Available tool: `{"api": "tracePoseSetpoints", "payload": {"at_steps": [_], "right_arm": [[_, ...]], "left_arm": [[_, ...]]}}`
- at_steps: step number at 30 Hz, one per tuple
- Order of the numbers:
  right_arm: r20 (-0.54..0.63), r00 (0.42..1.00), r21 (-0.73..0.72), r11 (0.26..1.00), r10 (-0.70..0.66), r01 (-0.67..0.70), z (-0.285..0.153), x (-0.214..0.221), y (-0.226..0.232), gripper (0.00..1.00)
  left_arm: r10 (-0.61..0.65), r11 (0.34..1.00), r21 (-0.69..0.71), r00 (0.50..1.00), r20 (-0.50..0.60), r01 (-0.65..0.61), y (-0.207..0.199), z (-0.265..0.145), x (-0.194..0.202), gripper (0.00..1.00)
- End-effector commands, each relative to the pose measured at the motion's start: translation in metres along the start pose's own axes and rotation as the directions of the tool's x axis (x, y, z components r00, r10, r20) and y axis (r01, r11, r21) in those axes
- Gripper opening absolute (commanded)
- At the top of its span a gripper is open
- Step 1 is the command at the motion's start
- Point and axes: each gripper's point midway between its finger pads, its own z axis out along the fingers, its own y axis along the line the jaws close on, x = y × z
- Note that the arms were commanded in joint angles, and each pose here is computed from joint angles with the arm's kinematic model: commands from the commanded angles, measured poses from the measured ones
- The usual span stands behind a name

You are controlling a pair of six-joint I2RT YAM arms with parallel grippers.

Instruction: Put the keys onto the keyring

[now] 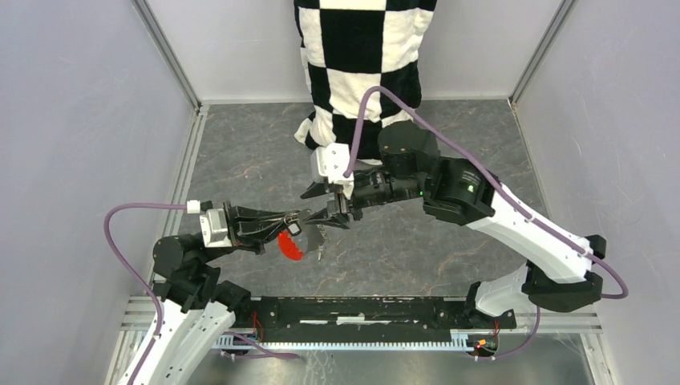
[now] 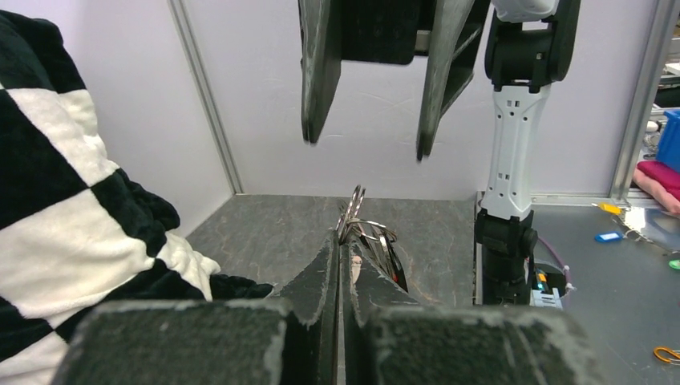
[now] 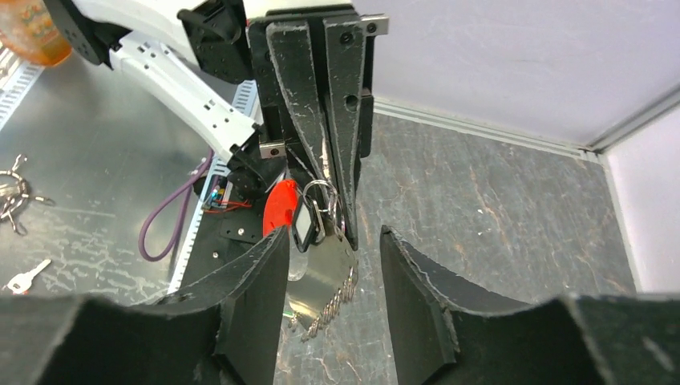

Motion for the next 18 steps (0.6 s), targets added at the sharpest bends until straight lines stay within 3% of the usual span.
{"api": "tracePoseSetpoints", "payload": {"at_steps": [1, 10, 16, 18], "right_arm": [[0.042, 0.995, -0.078, 0.993, -0.086, 0.089, 0.008, -0.010, 0.005, 0.49], [0.052, 0.997, -0.107, 0.992, -0.061, 0.067, 0.020, -0.014, 0.004, 0.36], [0.040, 0.999, -0.108, 0.993, -0.033, 0.037, 0.020, -0.010, 0.002, 0.11], [0.024, 1.000, -0.109, 0.994, -0.020, 0.022, 0.020, -0.006, 0.002, 0.11]], "left_arm": [[-0.010, 0.999, 0.047, 1.000, 0.025, 0.009, -0.011, 0.002, -0.020, 0.02], [-0.005, 0.999, 0.043, 1.000, 0.013, 0.004, -0.011, 0.001, -0.019, 0.02], [-0.001, 0.999, 0.034, 1.000, 0.010, 0.001, -0.009, 0.001, -0.019, 0.02], [0.001, 1.000, 0.031, 1.000, 0.013, -0.002, -0.009, 0.001, -0.020, 0.02]]}}
